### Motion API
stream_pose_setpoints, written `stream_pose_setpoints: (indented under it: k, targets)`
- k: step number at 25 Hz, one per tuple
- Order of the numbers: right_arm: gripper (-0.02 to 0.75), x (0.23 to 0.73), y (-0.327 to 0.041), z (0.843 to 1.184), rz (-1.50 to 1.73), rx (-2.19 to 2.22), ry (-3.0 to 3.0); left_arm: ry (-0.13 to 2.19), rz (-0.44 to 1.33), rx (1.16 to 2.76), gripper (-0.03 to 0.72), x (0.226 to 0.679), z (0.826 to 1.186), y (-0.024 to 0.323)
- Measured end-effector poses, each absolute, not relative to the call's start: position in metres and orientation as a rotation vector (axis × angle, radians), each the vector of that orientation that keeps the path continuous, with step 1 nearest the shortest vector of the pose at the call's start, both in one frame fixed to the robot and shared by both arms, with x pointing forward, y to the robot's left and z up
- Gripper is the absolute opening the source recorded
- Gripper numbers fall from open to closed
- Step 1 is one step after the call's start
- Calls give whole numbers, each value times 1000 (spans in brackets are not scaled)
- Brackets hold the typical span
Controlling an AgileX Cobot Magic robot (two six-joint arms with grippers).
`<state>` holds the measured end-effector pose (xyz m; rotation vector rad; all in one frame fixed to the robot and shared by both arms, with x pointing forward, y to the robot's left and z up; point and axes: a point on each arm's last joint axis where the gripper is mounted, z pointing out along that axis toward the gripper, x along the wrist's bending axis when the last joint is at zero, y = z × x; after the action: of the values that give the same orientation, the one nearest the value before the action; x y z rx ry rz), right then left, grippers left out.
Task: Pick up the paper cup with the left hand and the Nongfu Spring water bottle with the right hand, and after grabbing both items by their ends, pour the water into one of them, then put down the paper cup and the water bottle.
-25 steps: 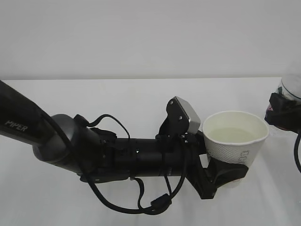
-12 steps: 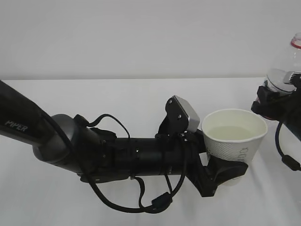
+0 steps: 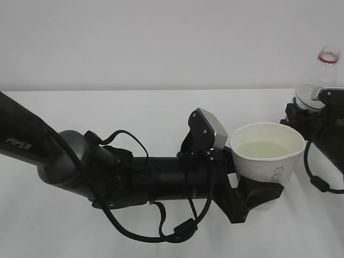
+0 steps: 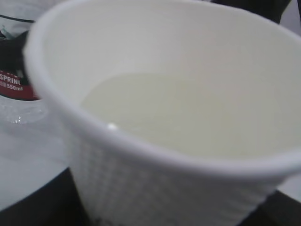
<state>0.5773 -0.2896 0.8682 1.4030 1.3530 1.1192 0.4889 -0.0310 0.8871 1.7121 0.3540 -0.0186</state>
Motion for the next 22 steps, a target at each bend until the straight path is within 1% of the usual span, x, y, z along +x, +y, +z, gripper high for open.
stream_pose_setpoints:
  k: [7,9,14,19,22]
  targets:
    - [402,577,-290,865,1115,1408,1349,355,-18,1712,519,489,887,-31]
    - [414,577,-290,865,1115,1408,1349,355,-18,1712,519,489,887,-31]
    - [486,577,-290,865,1116,1407,1347,356,-18,1711,519,489,887,-31]
    - [521,577,-290,865,1114,1410,1346,357,-18,1711,519,489,887,-31]
    - [577,577,-291,865,1111,1414,1336,357,-18,1711,519,489,887,-31]
